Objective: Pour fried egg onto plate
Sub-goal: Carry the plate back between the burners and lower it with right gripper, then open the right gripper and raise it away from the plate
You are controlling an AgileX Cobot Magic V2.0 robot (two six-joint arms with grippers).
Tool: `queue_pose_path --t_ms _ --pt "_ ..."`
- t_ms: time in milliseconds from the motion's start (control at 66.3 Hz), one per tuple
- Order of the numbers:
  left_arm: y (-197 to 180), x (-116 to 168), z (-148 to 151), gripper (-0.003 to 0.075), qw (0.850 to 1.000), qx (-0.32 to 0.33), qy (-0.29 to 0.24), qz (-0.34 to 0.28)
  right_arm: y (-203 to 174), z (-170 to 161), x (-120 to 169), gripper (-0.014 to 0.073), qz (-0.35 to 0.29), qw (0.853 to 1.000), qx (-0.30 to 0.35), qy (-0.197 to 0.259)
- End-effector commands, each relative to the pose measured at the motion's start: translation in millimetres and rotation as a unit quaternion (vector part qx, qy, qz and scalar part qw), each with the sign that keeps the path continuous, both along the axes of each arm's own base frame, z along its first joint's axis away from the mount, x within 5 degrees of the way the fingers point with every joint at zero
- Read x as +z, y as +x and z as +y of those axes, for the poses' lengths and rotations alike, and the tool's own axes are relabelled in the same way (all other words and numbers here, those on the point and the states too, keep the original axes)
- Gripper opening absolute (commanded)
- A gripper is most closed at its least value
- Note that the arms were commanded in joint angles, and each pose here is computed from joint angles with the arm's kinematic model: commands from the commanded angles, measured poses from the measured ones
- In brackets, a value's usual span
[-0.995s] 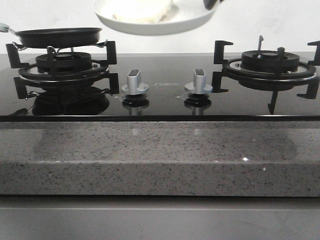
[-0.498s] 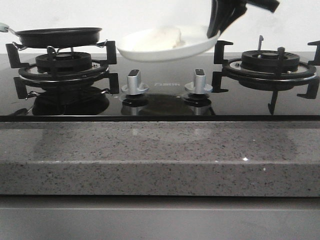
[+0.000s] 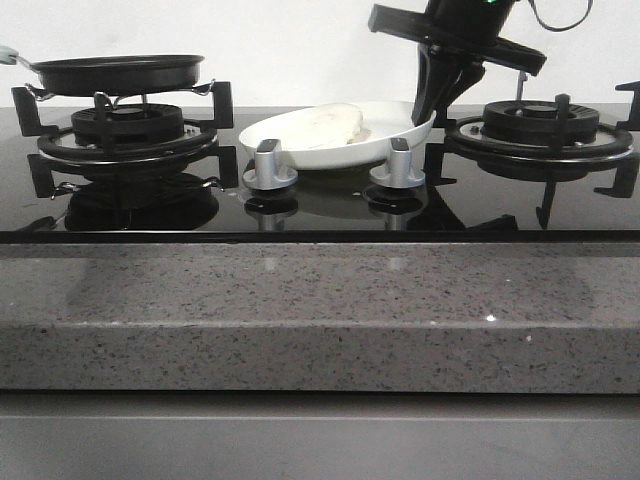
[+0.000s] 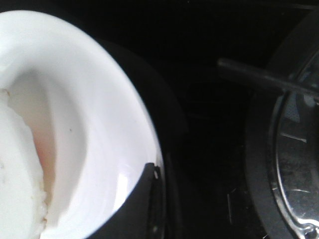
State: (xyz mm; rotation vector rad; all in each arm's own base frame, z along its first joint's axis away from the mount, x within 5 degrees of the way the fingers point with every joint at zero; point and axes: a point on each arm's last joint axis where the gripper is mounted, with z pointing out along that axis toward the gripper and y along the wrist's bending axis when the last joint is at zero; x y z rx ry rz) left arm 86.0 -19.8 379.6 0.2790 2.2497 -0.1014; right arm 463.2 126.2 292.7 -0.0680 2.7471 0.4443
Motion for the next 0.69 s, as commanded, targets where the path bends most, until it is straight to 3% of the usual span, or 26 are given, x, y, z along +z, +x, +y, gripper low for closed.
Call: queue_pose_path --t_ms 0,136,211,452,679 --pt "2 11 -1 0.0566 0.999 -0.003 -0.012 -0.038 -10 -2 43 0.0023 -0.056 0.998 -0.003 0.025" --pt "2 11 -1 0.0566 0.999 -0.003 -0.012 -0.038 -10 -2 43 0.0169 -0.055 0.998 -0.003 0.025" --pt "2 11 -1 0.0566 0.999 -0.003 -0.012 -0.038 -11 -2 44 0.0198 -0.055 0.998 -0.003 0.027" --pt "2 11 -1 0.0566 0.999 -0.003 -0.012 -0.038 -25 -4 71 0.0192 -0.075 0.996 0.001 0.038" --pt "2 11 -1 0.0566 0.999 -0.003 -0.012 -0.038 -69 -6 130 0.0192 -0.122 0.991 0.017 0.047"
